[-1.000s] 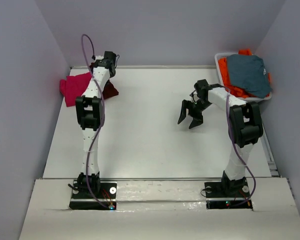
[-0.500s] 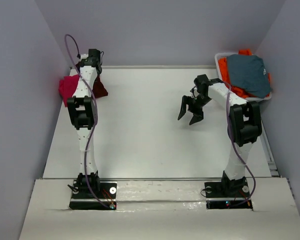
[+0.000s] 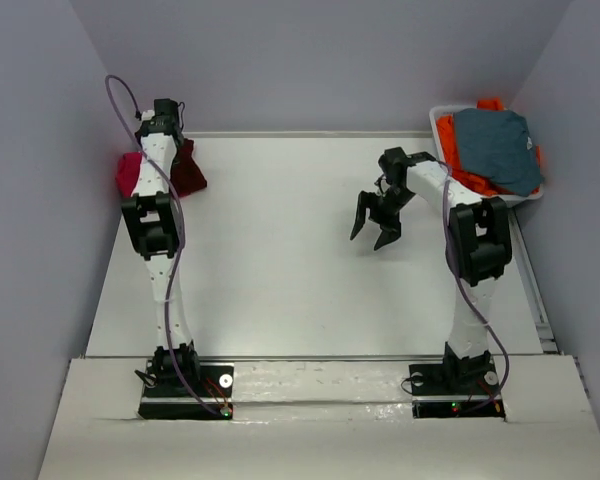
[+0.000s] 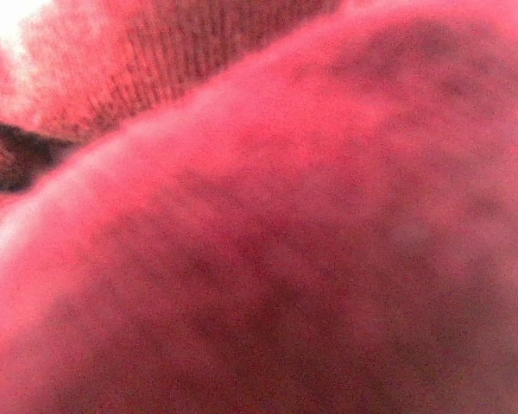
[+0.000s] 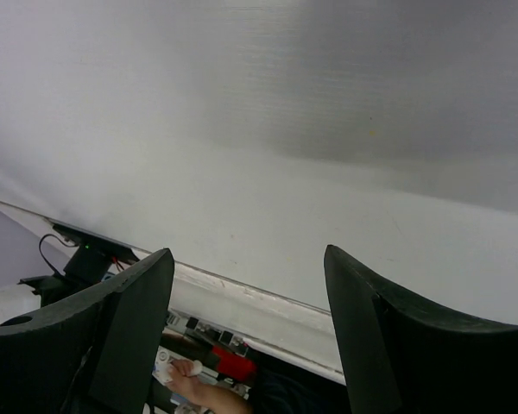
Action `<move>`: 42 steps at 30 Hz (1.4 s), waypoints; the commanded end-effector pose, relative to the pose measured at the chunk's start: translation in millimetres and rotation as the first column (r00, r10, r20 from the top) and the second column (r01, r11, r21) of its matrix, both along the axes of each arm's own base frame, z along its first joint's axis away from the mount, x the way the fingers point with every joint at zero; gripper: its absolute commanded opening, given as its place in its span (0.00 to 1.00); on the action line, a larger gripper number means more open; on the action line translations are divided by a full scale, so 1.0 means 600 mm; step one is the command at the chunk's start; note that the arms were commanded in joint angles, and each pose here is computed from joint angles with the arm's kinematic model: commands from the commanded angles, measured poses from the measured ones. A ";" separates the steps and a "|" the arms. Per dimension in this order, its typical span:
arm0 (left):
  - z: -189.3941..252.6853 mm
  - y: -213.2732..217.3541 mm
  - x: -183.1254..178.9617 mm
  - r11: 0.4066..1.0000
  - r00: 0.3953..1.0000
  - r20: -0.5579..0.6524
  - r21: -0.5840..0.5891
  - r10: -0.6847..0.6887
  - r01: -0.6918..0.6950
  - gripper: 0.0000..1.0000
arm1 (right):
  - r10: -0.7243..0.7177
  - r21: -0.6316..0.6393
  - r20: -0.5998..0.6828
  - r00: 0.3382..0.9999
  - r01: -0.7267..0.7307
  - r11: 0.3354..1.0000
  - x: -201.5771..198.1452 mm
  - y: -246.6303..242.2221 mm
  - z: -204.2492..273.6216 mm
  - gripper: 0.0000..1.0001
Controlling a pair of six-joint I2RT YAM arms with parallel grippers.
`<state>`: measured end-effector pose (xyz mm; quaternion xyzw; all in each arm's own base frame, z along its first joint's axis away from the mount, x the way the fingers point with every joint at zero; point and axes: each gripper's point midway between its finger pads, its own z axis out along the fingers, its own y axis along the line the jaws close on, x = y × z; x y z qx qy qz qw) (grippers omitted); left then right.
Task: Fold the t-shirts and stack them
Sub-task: Neatly place the folded tshirt to the corner
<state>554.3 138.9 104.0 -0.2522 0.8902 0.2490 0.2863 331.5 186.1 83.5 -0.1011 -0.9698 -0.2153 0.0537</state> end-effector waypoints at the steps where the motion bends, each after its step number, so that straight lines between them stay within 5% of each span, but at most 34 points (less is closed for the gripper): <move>1: 0.063 0.045 0.016 0.999 0.992 0.118 0.025 0.044 -0.047 0.05 | 0.003 -0.017 -0.018 1.000 -0.003 1.000 0.006 0.016 0.006 0.76; 42: 0.050 0.150 -0.022 0.991 0.986 0.100 -0.019 0.131 -0.129 0.07 | 0.062 -0.023 -0.048 0.997 -0.063 0.998 0.023 0.068 -0.009 0.76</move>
